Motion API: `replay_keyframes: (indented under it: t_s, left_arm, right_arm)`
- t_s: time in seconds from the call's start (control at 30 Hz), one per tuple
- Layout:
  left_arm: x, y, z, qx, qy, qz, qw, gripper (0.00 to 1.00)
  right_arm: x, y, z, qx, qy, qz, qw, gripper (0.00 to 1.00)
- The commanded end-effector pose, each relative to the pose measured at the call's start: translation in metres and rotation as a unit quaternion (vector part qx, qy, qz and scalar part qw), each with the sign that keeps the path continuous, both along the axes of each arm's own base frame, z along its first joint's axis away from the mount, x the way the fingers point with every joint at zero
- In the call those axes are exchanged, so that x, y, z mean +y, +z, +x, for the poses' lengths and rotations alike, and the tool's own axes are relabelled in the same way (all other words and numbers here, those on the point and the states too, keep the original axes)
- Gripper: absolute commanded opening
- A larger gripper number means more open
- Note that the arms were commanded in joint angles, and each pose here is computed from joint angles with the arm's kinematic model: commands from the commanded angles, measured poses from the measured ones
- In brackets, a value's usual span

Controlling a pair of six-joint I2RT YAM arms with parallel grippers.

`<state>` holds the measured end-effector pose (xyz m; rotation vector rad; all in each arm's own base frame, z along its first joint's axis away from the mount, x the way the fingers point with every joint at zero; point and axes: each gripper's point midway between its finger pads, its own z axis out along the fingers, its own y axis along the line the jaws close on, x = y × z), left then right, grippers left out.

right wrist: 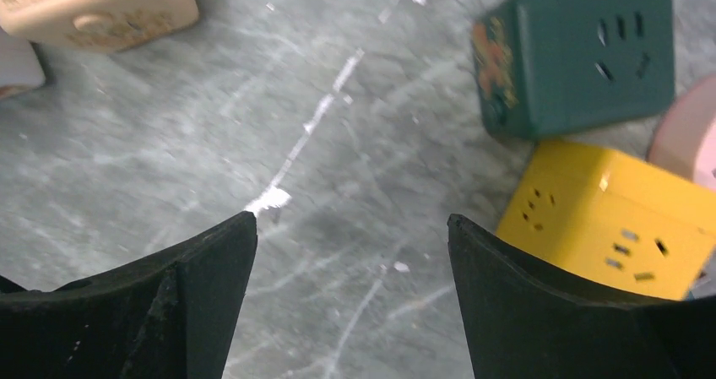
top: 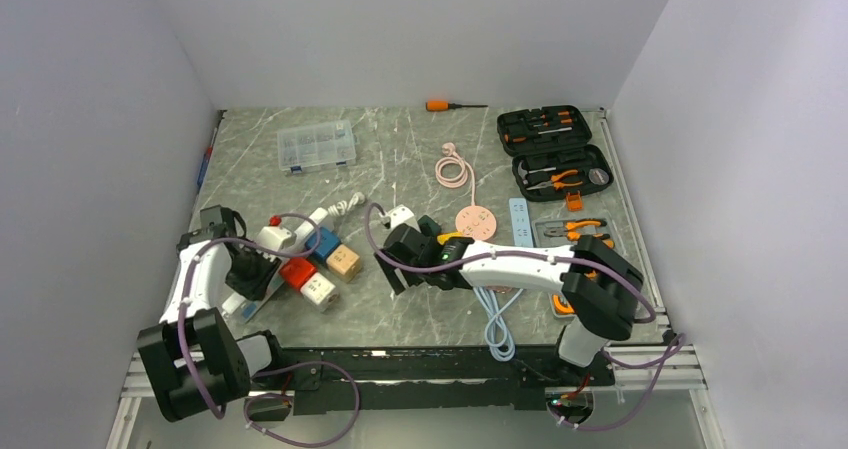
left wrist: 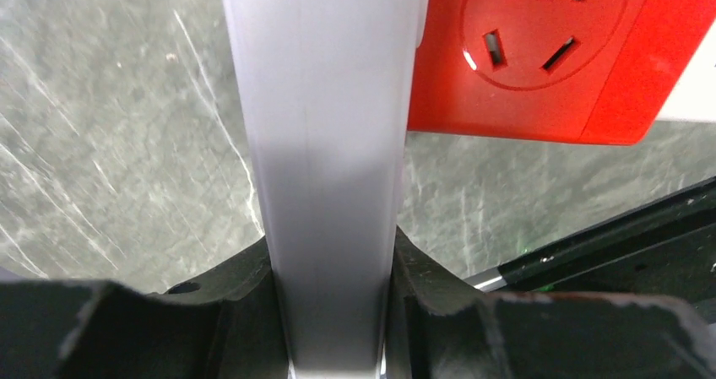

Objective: Pull the plug off the socket
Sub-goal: Move the socket to the center of the board, then remove the plug from the socket.

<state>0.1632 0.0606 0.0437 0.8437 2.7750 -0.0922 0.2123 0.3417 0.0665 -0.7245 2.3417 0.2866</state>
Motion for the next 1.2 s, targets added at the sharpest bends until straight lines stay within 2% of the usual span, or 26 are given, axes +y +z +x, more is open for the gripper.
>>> replay_keyframes:
  t_s: [0.0,0.33,0.5,0.6,0.67,0.73,0.77,0.8,0.83,1.03,1.17]
  left_arm:
    - [-0.02,0.022,0.039,-0.078,0.007,-0.02,0.997,0.01]
    - [-0.07,0.009,0.071,-0.055,-0.048,-0.007,0.997,0.01]
    - [-0.085,0.007,0.093,-0.052,-0.031,-0.008,0.998,0.01]
    - [-0.095,0.004,0.093,-0.043,-0.026,-0.025,0.998,0.06]
    - [-0.101,0.002,0.088,-0.035,-0.03,-0.038,0.998,0.17]
    - [-0.108,0.001,0.081,-0.029,-0.036,-0.054,0.997,0.38]
    - [-0.109,0.001,0.078,-0.03,-0.042,-0.056,0.997,0.56]
    - [-0.108,0.003,0.077,-0.035,-0.042,-0.055,0.997,0.84]
    - [-0.109,0.006,0.075,-0.039,-0.047,-0.058,0.996,0.97]
    - [-0.103,0.037,0.078,-0.077,-0.051,-0.057,0.994,0.99]
    - [-0.094,0.071,0.082,-0.107,-0.04,-0.084,0.99,0.99]
  right_arm:
    - [-0.023,0.016,0.006,-0.02,-0.048,0.025,0.998,0.84]
    - [-0.061,0.017,-0.002,-0.029,-0.083,0.022,0.996,0.85]
    - [-0.065,0.026,0.001,-0.038,-0.089,0.028,0.995,0.86]
    - [-0.062,0.03,0.002,-0.042,-0.086,0.033,0.995,0.87]
    - [-0.06,0.032,0.003,-0.044,-0.082,0.036,0.995,0.89]
    - [-0.055,0.035,0.005,-0.047,-0.076,0.042,0.995,0.9]
    - [-0.053,0.037,0.006,-0.049,-0.072,0.045,0.995,0.91]
    - [-0.049,0.039,0.007,-0.052,-0.068,0.048,0.995,0.91]
    - [-0.045,0.042,0.009,-0.054,-0.062,0.051,0.995,0.92]
    - [-0.011,0.067,0.02,-0.073,-0.019,0.084,0.994,0.95]
    - [0.017,0.081,0.023,-0.081,0.024,0.112,0.99,0.95]
